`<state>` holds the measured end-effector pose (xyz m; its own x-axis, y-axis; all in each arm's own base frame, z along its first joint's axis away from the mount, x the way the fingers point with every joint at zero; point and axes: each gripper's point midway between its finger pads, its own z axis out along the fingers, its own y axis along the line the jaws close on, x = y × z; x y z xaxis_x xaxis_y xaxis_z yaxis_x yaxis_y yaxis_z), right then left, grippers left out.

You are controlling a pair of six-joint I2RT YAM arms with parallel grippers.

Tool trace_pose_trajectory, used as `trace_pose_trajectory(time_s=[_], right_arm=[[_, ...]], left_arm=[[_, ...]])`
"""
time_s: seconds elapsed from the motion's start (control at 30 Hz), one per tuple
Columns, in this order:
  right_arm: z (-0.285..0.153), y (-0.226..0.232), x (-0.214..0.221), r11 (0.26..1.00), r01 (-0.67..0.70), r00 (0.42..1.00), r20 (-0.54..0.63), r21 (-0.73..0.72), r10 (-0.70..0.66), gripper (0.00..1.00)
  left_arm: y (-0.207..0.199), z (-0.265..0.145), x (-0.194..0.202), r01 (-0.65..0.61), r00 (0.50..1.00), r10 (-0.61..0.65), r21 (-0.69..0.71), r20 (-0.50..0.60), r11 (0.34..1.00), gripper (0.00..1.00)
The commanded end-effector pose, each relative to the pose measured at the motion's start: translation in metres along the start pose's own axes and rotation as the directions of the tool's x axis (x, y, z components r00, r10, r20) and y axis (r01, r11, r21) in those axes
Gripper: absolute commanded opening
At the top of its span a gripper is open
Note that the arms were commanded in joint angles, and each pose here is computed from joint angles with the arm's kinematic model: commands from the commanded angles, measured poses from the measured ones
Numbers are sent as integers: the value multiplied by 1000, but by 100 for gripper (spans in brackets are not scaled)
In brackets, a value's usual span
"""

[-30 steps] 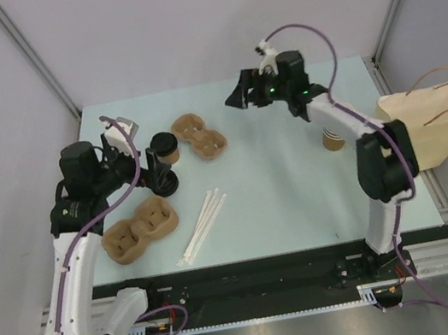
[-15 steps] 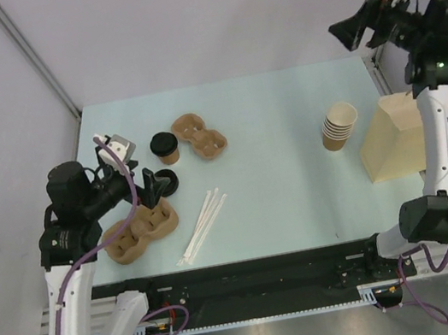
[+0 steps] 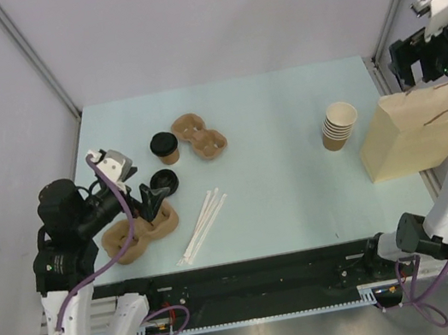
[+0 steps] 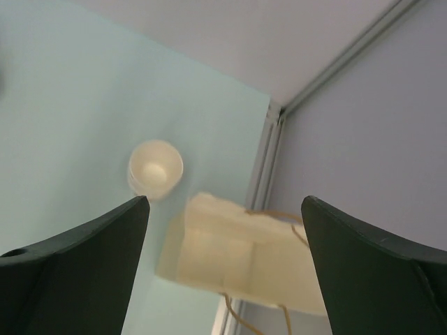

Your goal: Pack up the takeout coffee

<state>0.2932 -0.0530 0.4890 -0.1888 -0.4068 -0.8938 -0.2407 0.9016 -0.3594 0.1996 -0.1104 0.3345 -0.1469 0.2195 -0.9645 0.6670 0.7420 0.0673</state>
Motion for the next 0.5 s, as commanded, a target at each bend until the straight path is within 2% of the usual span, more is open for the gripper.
trace_pose_trajectory(time_s=[0.0,0.03,0.13,0.47], right_arm=[[-15,28,105,992,19,918,-391,-125,-68,94],[-15,30,127,991,-1,886,-460,-135,-62,93],[-14,38,160,987,-38,836,-546,-154,-53,91],[21,42,191,980,-139,791,-611,-142,24,88]], left_arm=[[-2,4,-2,-5,1000,5,30,14,1000,99],[-2,4,-2,-4,1000,3,33,17,999,99],[-5,4,-3,4,999,-5,40,31,999,100],[-6,2,-1,-8,999,6,35,32,999,100]])
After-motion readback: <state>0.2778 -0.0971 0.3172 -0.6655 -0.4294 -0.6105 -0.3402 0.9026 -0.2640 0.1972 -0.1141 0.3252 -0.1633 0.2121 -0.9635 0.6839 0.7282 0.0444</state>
